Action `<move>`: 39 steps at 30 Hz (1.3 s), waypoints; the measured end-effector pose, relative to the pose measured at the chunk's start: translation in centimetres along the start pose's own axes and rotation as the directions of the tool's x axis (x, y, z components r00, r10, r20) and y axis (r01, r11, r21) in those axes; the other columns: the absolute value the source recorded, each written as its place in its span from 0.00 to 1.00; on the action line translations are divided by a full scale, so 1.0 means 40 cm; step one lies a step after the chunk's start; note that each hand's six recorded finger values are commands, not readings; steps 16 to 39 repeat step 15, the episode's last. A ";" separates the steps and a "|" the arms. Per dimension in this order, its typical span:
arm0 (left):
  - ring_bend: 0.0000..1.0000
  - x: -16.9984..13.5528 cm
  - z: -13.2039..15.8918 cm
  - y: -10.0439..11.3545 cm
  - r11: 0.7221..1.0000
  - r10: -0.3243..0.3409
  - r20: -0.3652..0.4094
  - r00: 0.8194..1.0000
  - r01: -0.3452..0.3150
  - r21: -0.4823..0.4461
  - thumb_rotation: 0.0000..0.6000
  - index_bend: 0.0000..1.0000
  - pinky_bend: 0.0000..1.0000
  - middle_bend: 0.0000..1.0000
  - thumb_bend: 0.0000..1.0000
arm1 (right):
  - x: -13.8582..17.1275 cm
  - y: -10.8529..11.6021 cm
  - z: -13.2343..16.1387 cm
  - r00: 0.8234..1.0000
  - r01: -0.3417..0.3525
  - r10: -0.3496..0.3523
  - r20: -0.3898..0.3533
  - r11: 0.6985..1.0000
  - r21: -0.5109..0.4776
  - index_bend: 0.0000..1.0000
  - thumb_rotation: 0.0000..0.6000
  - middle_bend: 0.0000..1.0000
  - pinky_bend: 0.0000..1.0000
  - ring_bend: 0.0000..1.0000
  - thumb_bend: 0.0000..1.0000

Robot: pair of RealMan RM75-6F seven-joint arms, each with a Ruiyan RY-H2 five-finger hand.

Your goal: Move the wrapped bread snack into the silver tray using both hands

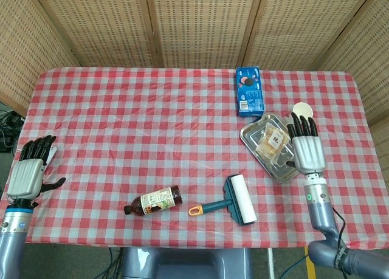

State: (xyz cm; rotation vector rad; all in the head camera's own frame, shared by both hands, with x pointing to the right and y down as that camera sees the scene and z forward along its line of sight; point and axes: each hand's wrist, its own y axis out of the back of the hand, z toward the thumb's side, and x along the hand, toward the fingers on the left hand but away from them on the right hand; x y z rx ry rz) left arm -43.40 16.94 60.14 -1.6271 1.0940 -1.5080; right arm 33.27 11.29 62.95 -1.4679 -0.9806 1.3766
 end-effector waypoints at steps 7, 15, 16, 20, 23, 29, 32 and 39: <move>0.00 -0.022 -0.019 -0.023 1.000 -0.007 0.000 1.000 0.007 0.031 1.00 0.00 0.00 0.00 0.17 | 0.178 -0.040 -0.067 0.998 0.026 -0.027 -0.064 0.999 -0.022 0.00 1.00 0.00 0.00 0.00 0.06; 0.00 -0.053 -0.032 -0.029 0.999 0.001 -0.003 1.000 -0.001 0.046 1.00 0.00 0.00 0.00 0.17 | 0.233 -0.039 -0.081 0.998 0.010 -0.012 -0.054 0.999 -0.042 0.00 1.00 0.00 0.00 0.00 0.06; 0.00 -0.053 -0.032 -0.029 0.999 0.001 -0.003 1.000 -0.001 0.046 1.00 0.00 0.00 0.00 0.17 | 0.233 -0.039 -0.081 0.998 0.010 -0.012 -0.054 0.999 -0.042 0.00 1.00 0.00 0.00 0.00 0.06; 0.00 -0.053 -0.032 -0.029 0.999 0.001 -0.003 1.000 -0.001 0.046 1.00 0.00 0.00 0.00 0.17 | 0.233 -0.039 -0.081 0.998 0.010 -0.012 -0.054 0.999 -0.042 0.00 1.00 0.00 0.00 0.00 0.06; 0.00 -0.053 -0.032 -0.029 0.999 0.001 -0.003 1.000 -0.001 0.046 1.00 0.00 0.00 0.00 0.17 | 0.233 -0.039 -0.081 0.998 0.010 -0.012 -0.054 0.999 -0.042 0.00 1.00 0.00 0.00 0.00 0.06; 0.00 -0.053 -0.032 -0.029 0.999 0.001 -0.003 1.000 -0.001 0.046 1.00 0.00 0.00 0.00 0.17 | 0.233 -0.039 -0.081 0.998 0.010 -0.012 -0.054 0.999 -0.042 0.00 1.00 0.00 0.00 0.00 0.06; 0.00 -0.053 -0.032 -0.029 0.999 0.001 -0.003 1.000 -0.001 0.046 1.00 0.00 0.00 0.00 0.17 | 0.233 -0.039 -0.081 0.998 0.010 -0.012 -0.054 0.999 -0.042 0.00 1.00 0.00 0.00 0.00 0.06; 0.00 -0.053 -0.032 -0.029 0.999 0.001 -0.003 1.000 -0.001 0.046 1.00 0.00 0.00 0.00 0.17 | 0.233 -0.039 -0.081 0.998 0.010 -0.012 -0.054 0.999 -0.042 0.00 1.00 0.00 0.00 0.00 0.06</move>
